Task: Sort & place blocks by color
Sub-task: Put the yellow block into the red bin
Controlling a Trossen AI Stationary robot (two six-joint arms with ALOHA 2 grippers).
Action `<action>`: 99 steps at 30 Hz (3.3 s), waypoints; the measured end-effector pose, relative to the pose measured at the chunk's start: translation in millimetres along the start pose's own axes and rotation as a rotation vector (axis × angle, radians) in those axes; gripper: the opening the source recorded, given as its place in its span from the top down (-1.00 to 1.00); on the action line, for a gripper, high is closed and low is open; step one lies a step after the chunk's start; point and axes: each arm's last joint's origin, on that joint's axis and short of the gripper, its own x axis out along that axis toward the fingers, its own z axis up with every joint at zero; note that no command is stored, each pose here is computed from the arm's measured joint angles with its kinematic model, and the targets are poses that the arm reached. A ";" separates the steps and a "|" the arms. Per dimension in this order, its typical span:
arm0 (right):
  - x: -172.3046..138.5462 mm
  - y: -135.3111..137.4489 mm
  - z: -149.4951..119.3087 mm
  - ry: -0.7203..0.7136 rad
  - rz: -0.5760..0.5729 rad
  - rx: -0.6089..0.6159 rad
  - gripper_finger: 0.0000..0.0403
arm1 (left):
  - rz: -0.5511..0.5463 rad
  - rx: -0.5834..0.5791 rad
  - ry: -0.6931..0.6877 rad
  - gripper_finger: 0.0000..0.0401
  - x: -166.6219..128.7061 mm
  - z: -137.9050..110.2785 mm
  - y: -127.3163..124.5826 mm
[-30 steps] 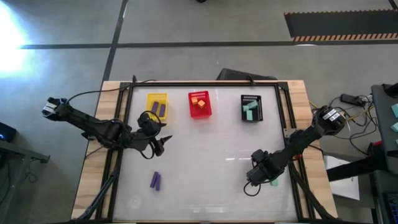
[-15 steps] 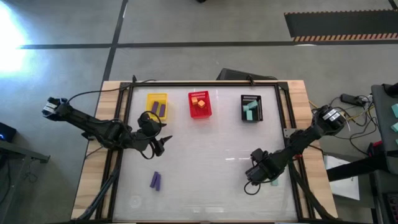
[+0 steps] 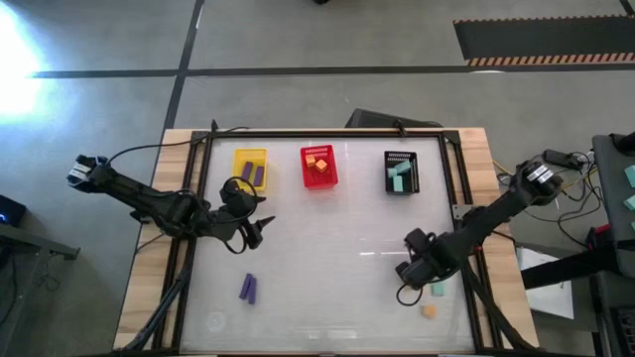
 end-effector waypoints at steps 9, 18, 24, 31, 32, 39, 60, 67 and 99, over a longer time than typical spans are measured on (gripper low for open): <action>-34.8 -15.3 6.5 -0.092 0.219 0.016 0.94 | -0.006 -0.009 -0.010 -0.36 0.1 0.9 -0.7; -53.9 28.1 -4.1 0.056 0.697 -0.016 0.94 | -0.003 -0.004 -0.005 -0.36 1.5 -0.1 -1.4; -33.4 52.9 -28.7 0.287 0.673 0.076 0.94 | 0.020 0.043 -0.013 -0.36 2.5 0.4 -1.9; -0.4 52.8 -77.6 0.647 0.294 0.257 0.94 | 0.076 0.055 -0.042 -0.36 2.3 0.6 0.3; 1.3 52.3 -83.8 0.647 0.282 0.259 0.94 | 0.075 0.055 -0.043 -0.36 2.2 0.6 0.3; 3.8 44.9 -107.5 0.669 0.196 0.335 0.93 | 0.075 0.070 -0.042 -0.36 2.1 0.6 0.2; 8.5 36.3 -107.3 0.495 0.197 0.376 -0.41 | 0.080 0.085 -0.039 -0.36 2.8 -1.5 0.6; 21.6 37.9 -105.3 0.386 0.183 0.402 -0.49 | 0.081 0.086 -0.038 -0.36 3.1 -2.3 0.8; 11.9 26.4 -77.3 0.066 0.256 0.328 0.06 | 0.083 0.089 -0.033 -0.36 4.0 -4.4 1.4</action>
